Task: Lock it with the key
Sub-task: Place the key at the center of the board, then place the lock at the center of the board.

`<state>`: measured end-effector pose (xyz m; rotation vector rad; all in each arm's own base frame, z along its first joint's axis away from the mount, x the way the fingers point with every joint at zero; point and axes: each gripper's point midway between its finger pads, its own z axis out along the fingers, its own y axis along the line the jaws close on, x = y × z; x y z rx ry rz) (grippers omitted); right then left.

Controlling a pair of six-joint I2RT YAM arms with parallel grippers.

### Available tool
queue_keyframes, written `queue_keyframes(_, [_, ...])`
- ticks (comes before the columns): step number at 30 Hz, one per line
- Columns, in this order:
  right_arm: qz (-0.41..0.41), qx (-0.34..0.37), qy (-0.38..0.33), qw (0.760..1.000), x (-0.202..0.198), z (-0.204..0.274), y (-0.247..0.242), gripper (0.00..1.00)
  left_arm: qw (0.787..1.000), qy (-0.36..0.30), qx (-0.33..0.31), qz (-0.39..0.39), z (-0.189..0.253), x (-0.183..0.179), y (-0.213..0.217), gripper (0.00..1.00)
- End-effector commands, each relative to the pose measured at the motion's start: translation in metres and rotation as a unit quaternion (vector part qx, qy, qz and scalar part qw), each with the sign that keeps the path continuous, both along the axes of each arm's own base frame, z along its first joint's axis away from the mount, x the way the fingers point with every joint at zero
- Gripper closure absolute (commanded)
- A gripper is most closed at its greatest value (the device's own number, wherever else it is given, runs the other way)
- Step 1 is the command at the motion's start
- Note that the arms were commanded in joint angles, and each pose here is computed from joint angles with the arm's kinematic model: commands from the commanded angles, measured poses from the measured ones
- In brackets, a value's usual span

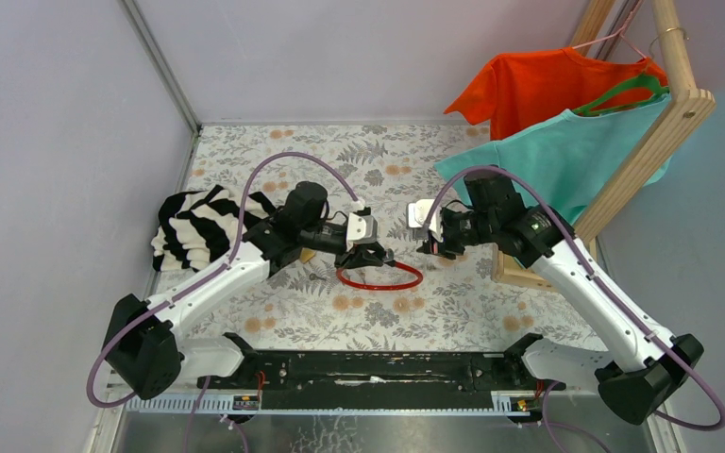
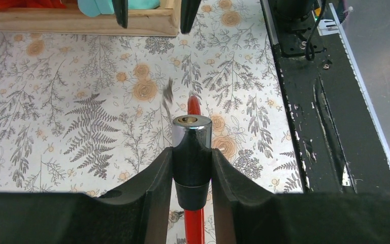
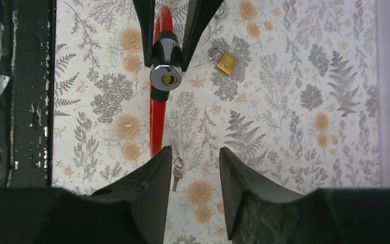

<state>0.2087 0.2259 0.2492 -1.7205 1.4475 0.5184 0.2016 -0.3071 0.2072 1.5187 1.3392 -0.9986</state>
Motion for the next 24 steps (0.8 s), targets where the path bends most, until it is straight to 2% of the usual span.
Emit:
queue_keyframes(1, [-0.024, 0.026, 0.025, 0.999, -0.003, -0.003, 0.003, 0.53, 0.998, 0.046, 0.044, 0.009, -0.028, -0.011, 0.014, 1.00])
queue_keyframes(5, [-0.038, 0.024, 0.033, 0.998, 0.000, -0.006, 0.002, 0.54, 0.998, 0.044, 0.044, 0.010, -0.028, -0.011, 0.014, 1.00])
queue_keyframes(13, [-0.157, -0.002, 0.042, 0.987, 0.026, -0.039, -0.026, 0.54, 0.998, 0.043, 0.040, 0.016, -0.026, -0.008, 0.017, 1.00])
queue_keyframes(18, [-0.266, -0.017, 0.072, 0.961, 0.046, -0.068, -0.071, 0.52, 0.998, 0.047, 0.029, 0.026, -0.020, -0.004, 0.021, 1.00])
queue_keyframes(24, [-0.342, -0.117, 0.090, 0.928, 0.047, -0.124, -0.117, 0.51, 0.994, 0.082, 0.002, 0.070, -0.001, 0.017, 0.023, 1.00])
